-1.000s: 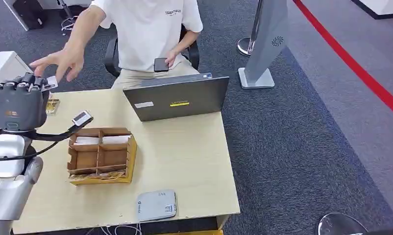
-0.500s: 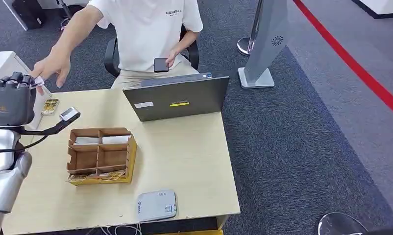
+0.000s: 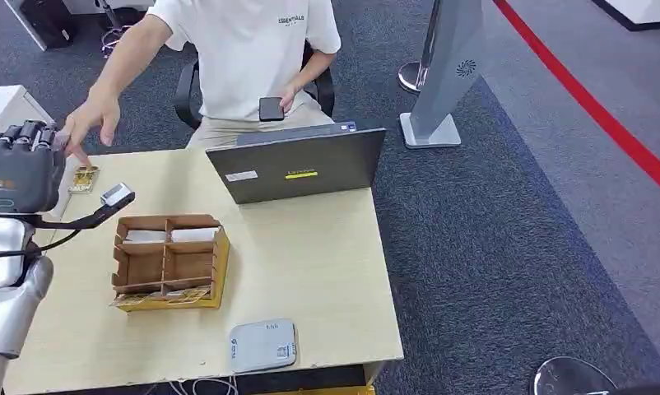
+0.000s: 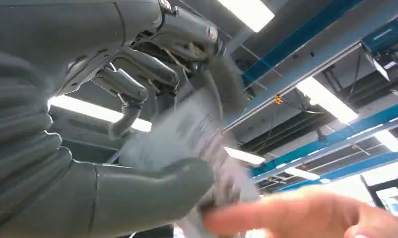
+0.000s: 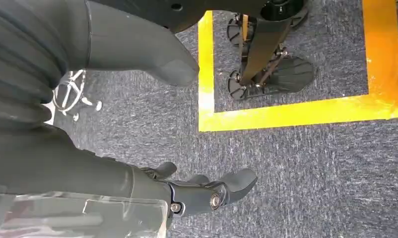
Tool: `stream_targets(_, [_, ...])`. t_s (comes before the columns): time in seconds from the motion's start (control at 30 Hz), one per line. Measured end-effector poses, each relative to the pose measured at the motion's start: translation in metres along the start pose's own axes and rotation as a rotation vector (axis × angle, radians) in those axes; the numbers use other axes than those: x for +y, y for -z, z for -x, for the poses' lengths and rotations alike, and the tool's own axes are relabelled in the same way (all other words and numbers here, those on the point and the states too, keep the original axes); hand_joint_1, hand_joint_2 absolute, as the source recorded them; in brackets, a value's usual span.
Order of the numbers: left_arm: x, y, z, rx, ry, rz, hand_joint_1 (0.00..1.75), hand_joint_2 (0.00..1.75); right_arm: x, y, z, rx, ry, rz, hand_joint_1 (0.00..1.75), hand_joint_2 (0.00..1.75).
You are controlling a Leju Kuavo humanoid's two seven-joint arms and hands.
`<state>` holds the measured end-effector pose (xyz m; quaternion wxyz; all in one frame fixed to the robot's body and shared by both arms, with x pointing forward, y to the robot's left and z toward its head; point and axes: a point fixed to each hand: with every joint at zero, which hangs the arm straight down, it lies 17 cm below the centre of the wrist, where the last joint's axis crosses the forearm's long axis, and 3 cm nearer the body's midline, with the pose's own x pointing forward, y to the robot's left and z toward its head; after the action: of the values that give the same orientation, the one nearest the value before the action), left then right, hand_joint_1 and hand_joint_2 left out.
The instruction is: Pass the card to the sensor for recognition and then transmit it.
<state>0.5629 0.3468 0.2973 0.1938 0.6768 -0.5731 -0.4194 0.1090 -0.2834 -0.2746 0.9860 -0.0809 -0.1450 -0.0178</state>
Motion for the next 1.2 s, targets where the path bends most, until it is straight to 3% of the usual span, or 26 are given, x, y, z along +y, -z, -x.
stream_targets(0.23, [-0.001,0.0,-0.013,-0.004,-0.033,0.014,0.0,1.75,-0.001,0.0,0.004,0.007,0.008,0.003,0.0,1.75])
stream_targets(0.57, [0.014,-0.014,-0.091,-0.054,-0.186,0.04,0.0,1.75,-0.004,0.0,0.005,0.006,0.034,0.019,0.0,1.75])
stream_targets(0.93, [0.078,-0.068,-0.225,-0.307,-0.375,-0.001,0.0,1.75,-0.003,-0.001,0.008,0.011,0.065,0.026,0.0,1.75])
stream_targets(1.2, [0.103,-0.088,-0.268,-0.395,-0.446,-0.013,0.0,1.75,-0.003,-0.001,0.008,0.009,0.076,0.029,0.0,1.75])
